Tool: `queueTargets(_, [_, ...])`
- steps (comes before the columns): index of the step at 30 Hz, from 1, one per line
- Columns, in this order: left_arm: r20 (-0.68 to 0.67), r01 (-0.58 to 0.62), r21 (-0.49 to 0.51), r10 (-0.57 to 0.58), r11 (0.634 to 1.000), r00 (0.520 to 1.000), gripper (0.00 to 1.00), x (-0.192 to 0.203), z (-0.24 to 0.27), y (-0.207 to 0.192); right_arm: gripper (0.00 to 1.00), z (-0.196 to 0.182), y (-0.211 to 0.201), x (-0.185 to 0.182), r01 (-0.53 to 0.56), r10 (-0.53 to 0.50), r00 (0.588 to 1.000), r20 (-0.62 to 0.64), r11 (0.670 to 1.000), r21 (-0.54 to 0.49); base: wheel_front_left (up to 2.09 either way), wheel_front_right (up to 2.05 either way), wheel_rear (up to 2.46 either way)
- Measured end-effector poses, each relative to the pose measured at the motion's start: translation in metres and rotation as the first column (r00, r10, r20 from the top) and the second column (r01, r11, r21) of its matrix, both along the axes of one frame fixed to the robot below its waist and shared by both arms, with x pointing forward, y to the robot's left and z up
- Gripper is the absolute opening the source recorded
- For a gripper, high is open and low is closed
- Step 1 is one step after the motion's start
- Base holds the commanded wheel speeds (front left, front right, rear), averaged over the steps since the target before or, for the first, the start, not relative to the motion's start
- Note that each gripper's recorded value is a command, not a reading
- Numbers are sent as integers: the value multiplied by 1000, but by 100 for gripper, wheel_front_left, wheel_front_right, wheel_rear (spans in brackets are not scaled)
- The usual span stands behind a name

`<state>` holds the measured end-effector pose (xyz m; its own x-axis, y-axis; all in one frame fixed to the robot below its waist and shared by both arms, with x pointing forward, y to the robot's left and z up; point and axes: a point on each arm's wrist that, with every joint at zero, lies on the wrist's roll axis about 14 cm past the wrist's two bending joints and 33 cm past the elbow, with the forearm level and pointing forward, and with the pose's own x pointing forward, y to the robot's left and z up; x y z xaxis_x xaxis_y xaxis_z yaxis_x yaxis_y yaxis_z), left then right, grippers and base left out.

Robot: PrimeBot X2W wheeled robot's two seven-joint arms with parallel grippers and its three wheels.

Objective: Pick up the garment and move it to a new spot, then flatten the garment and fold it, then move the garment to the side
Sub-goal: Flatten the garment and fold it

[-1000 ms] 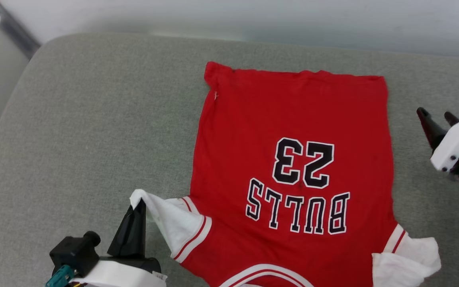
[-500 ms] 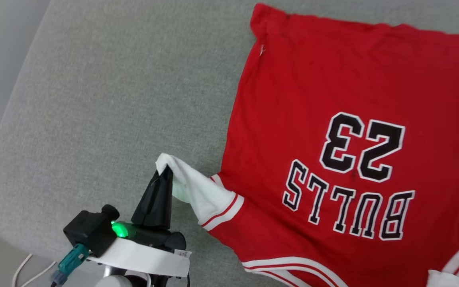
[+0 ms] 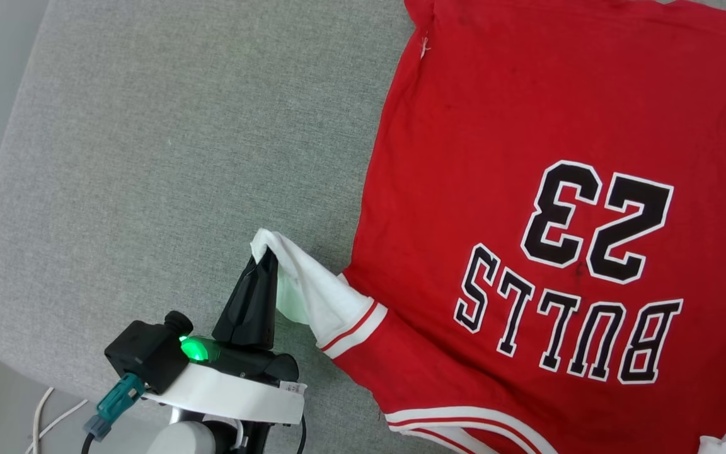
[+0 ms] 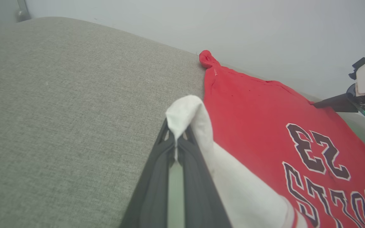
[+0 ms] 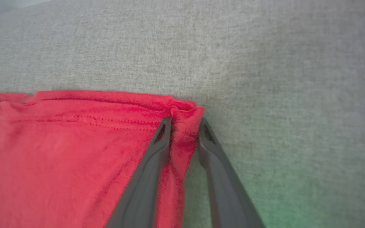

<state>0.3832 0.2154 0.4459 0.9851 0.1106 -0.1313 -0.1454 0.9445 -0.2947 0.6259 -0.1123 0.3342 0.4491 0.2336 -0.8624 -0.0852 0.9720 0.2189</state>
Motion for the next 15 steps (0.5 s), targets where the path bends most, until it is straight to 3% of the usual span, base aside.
queueTargets(5, [13, 0, 2, 0, 1000, 1000, 0, -2, 4, 1, 0, 11, -2, -5, -3, 3, 1000, 4, 1000, -23, 0, 0, 0])
queueTargets(15, [27, -41, 33, 40, 999, 999, 0, -28, 16, 16, 0, 85, -30, -22, -39, 65, 985, 161, 986, -160, 0, 0, 0])
